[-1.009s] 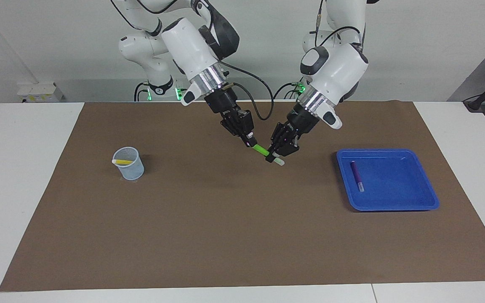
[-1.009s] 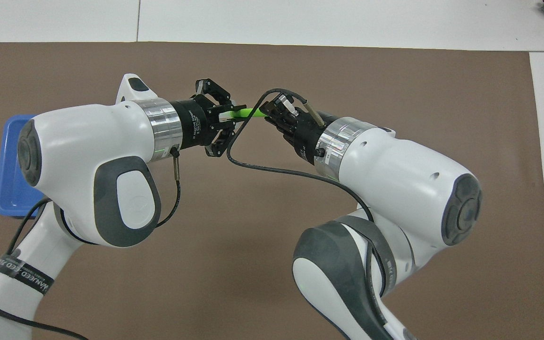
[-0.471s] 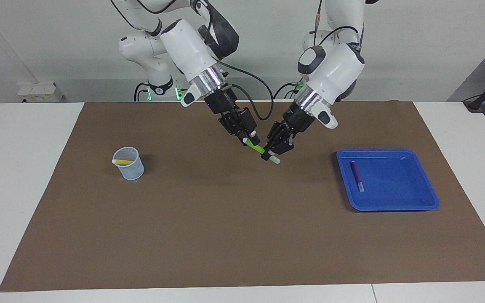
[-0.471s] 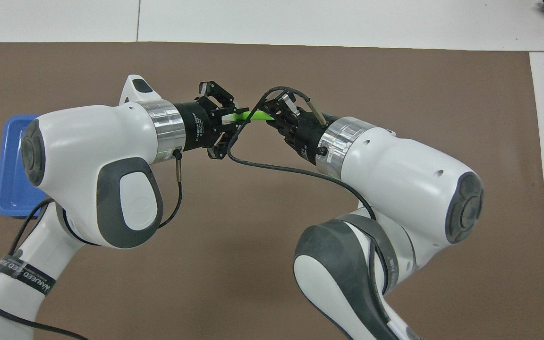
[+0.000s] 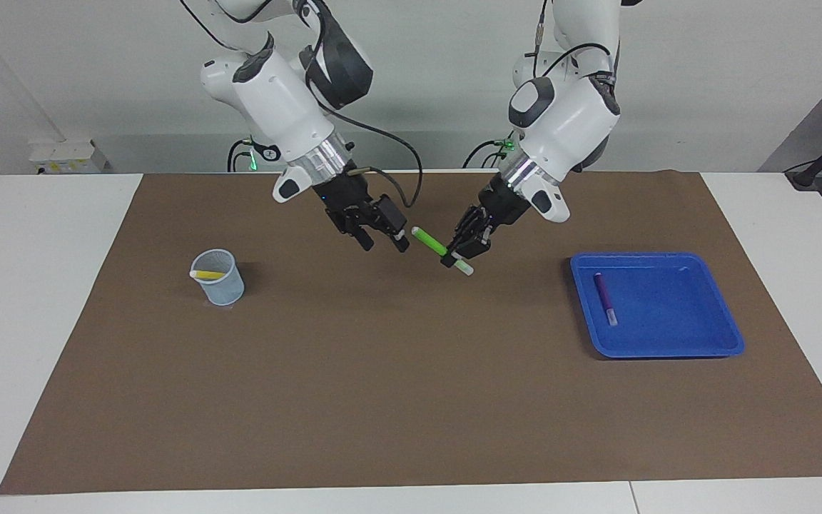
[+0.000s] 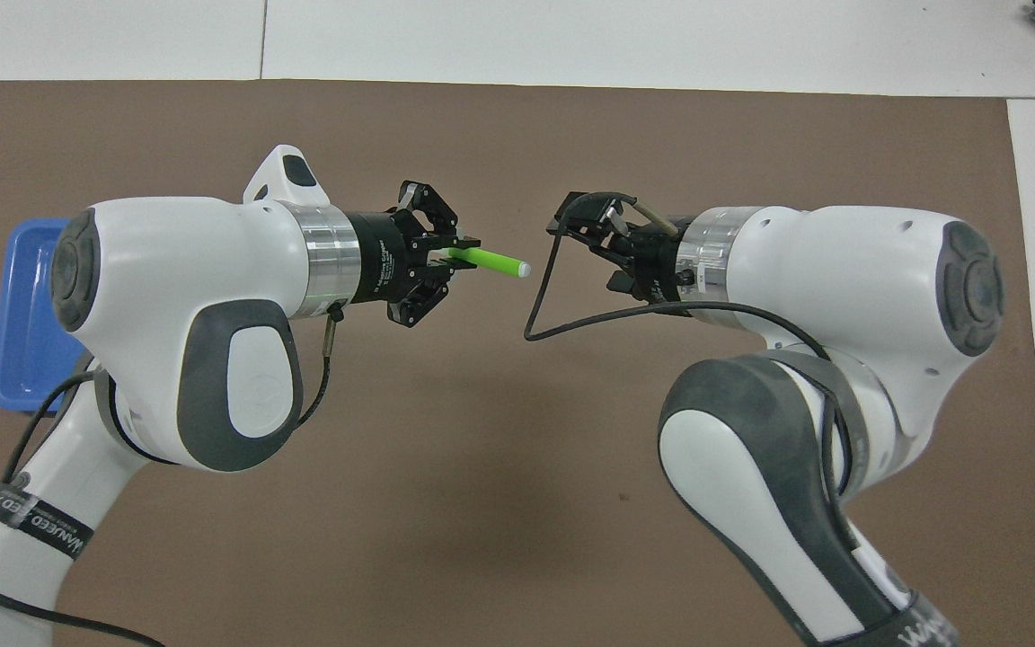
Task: Right arm passes pens to left for tray arrangement
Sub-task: 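Carry the green pen to the tray with the left gripper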
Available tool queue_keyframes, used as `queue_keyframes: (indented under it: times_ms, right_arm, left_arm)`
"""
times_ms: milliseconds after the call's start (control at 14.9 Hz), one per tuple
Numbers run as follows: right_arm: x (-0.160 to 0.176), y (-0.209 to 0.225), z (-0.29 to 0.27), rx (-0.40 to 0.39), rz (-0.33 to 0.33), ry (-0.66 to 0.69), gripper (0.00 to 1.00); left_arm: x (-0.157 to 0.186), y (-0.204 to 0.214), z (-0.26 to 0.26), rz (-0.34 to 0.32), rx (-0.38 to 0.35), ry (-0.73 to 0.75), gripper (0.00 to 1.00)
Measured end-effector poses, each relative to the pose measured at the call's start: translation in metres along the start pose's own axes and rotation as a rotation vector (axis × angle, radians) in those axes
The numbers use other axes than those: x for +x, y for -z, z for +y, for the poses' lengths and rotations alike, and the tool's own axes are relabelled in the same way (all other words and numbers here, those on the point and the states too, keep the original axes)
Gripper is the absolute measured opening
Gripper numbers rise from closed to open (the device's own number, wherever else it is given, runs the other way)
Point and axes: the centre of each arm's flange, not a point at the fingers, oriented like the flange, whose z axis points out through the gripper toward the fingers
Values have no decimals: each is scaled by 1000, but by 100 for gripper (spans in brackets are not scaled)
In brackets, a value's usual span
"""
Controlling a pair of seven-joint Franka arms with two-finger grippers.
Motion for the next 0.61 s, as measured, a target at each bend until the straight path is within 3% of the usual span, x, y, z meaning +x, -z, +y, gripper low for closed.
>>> queue_keyframes:
  times_ms: [202, 606]
  right_arm:
    - [13, 9, 27, -150, -31, 34, 100]
    - [34, 31, 76, -393, -112, 233, 100]
  left_arm:
    - [11, 3, -16, 62, 184, -225, 17]
    - [86, 52, -49, 59, 522, -650, 17]
